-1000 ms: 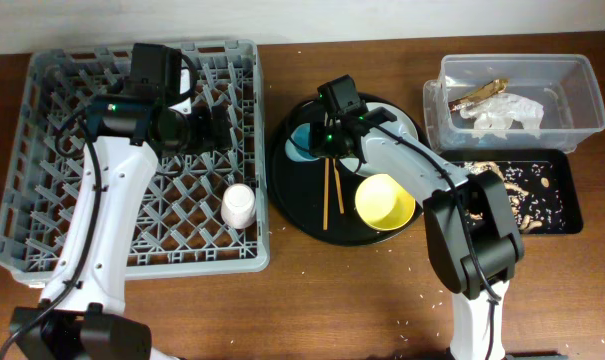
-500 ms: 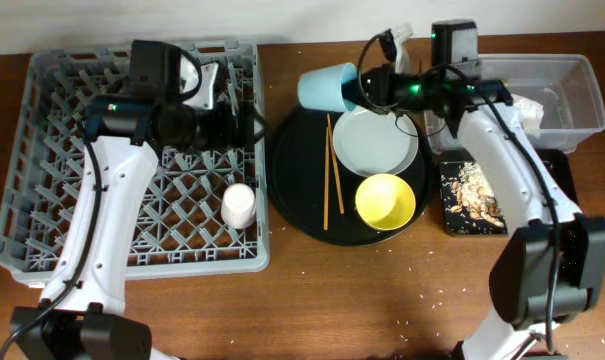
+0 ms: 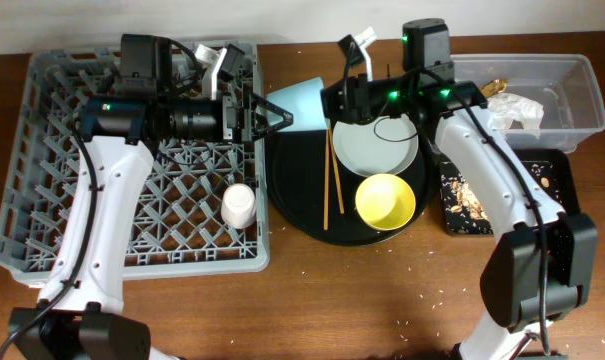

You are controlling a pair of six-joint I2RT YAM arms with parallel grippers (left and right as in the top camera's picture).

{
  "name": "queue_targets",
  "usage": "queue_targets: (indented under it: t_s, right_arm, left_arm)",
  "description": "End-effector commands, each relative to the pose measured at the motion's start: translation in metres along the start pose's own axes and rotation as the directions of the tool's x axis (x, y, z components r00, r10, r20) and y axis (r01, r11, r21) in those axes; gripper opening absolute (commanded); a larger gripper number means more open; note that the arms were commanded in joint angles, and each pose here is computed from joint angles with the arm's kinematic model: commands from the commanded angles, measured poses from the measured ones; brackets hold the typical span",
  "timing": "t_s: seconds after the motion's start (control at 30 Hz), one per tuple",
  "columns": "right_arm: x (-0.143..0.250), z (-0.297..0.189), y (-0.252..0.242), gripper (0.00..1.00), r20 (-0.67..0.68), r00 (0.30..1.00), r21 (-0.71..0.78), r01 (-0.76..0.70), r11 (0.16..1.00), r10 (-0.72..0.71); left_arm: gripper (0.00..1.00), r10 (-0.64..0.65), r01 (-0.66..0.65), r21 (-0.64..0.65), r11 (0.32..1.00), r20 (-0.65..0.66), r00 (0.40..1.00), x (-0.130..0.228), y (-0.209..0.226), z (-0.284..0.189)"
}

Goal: Sort waste into correct bins and load items into the dishwasher rack
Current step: 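Hand the blue cup from the right gripper to the left gripper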

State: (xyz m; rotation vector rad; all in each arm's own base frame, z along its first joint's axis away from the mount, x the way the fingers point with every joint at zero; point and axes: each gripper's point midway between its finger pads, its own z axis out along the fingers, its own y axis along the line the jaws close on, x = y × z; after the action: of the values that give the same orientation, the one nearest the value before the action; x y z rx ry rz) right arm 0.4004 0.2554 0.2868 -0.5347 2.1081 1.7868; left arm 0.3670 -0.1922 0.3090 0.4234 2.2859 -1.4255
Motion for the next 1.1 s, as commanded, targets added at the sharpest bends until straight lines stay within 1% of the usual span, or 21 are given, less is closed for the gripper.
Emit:
queue_targets:
  t_s: [0.0,0.07,0.2,0.4,0.47,0.6,0.63,0.7,0.73,0.8,0.87,0.9,0.93,1.03,1.07]
  right_arm:
    - [0.007,0.015,0.016,0.04,-0.044,0.998,-0.063,0.038,0.997,-0.041]
    - [0.01,0.024,0.026,0.04,-0.064,0.997,-0.096,0.04,0.995,-0.046]
    - [0.008,0.037,0.035,0.04,-0.066,0.994,-0.11,0.076,0.991,-0.084]
    - [0.007,0.05,0.027,0.04,-0.044,0.995,-0.041,0.085,0.996,-0.087]
    - [0.007,0.05,0.026,0.04,-0.045,0.996,-0.036,0.078,0.996,-0.079]
    - [0.005,0.051,0.019,0.04,-0.029,0.997,0.002,0.066,0.998,-0.066]
    - [0.004,0.051,0.018,0.04,-0.026,0.997,0.008,0.067,0.998,-0.067]
    - [0.004,0.051,0.018,0.05,-0.025,0.997,0.008,0.068,0.998,-0.067]
    - [0.004,0.051,0.018,0.09,-0.026,0.997,0.008,0.067,0.998,-0.067]
    - [0.004,0.051,0.018,0.33,-0.026,0.997,0.008,0.067,0.998,-0.067]
    - [0.004,0.051,0.018,0.35,-0.025,0.997,0.008,0.068,0.998,-0.067]
    - [0.004,0.051,0.018,0.38,-0.025,0.997,0.008,0.068,0.998,-0.067]
    - [0.004,0.051,0.018,0.48,-0.025,0.997,0.008,0.07,0.998,-0.07]
    - [0.004,0.05,0.017,0.6,-0.023,0.997,0.012,0.072,0.997,-0.072]
    - [0.003,0.05,0.016,0.68,-0.021,0.997,0.015,0.075,0.997,-0.075]
  left_arm:
    - [0.99,0.032,-0.032,0.043,0.999,0.001,0.999,-0.002,-0.008,-0.001]
    - [0.99,0.032,-0.032,0.042,0.999,0.0,1.0,-0.002,-0.007,-0.001]
    - [0.99,0.035,-0.035,0.042,0.999,0.0,0.999,-0.002,-0.007,-0.001]
    - [0.98,0.041,-0.041,0.042,0.998,0.0,0.999,-0.002,-0.007,-0.001]
    - [0.89,0.042,-0.042,0.042,0.998,0.0,0.999,-0.002,-0.007,-0.001]
    - [0.68,0.045,-0.045,0.041,0.998,0.0,0.999,-0.002,-0.007,-0.001]
    - [0.65,0.045,-0.045,0.041,0.998,0.0,0.999,-0.002,-0.007,-0.001]
    - [0.65,0.045,-0.045,0.033,0.998,0.001,0.999,-0.002,-0.006,-0.001]
    - [0.65,0.045,-0.045,0.019,0.999,0.002,0.999,-0.002,-0.004,-0.001]
    - [0.65,0.045,-0.045,-0.001,0.999,0.003,0.999,-0.002,0.0,-0.001]
    - [0.65,0.045,-0.045,-0.016,0.999,0.005,0.999,-0.003,0.003,-0.001]
    - [0.65,0.045,-0.045,-0.038,0.998,0.006,0.999,-0.003,0.006,-0.001]
    - [0.65,0.045,-0.045,-0.056,0.997,0.008,0.999,-0.004,0.009,-0.001]
    - [0.65,0.046,-0.044,-0.106,0.993,0.012,0.999,-0.005,0.018,-0.002]
    - [0.65,0.046,-0.044,-0.124,0.991,0.013,0.999,-0.005,0.021,-0.002]
